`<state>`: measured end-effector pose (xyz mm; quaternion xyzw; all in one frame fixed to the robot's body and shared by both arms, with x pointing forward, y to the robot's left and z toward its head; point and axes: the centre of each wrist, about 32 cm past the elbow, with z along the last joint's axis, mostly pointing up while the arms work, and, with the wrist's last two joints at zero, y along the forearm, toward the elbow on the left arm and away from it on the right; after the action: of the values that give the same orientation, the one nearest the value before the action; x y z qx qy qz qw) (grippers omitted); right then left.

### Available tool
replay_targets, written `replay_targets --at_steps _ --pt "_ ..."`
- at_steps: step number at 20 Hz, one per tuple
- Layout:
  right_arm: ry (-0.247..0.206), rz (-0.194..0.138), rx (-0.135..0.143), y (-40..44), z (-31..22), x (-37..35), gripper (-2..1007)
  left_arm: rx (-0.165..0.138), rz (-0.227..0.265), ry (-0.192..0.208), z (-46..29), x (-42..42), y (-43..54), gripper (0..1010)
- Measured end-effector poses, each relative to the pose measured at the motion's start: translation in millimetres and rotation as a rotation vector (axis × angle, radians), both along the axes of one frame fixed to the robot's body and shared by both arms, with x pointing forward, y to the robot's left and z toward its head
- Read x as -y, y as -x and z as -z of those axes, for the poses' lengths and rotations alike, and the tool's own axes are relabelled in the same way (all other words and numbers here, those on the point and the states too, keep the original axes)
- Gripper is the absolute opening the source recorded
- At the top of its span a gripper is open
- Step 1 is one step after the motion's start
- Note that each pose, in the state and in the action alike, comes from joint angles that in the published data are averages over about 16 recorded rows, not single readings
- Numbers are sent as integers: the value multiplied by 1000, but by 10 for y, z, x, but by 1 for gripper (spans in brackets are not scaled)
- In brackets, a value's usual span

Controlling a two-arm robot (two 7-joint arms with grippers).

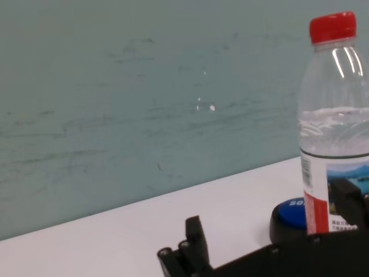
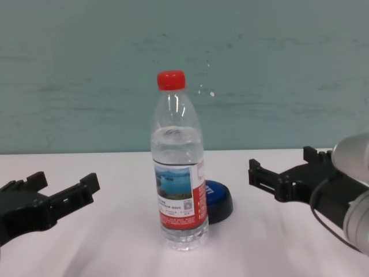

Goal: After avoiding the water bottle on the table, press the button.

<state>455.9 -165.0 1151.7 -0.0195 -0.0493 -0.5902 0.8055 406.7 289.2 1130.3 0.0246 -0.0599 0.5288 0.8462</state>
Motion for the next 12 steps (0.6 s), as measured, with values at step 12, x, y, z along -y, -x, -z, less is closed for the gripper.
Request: replay_targets --at_steps 12 --pt "0 -1 0 4 9 -2 1004 0 0 0 0 0 0 1010"
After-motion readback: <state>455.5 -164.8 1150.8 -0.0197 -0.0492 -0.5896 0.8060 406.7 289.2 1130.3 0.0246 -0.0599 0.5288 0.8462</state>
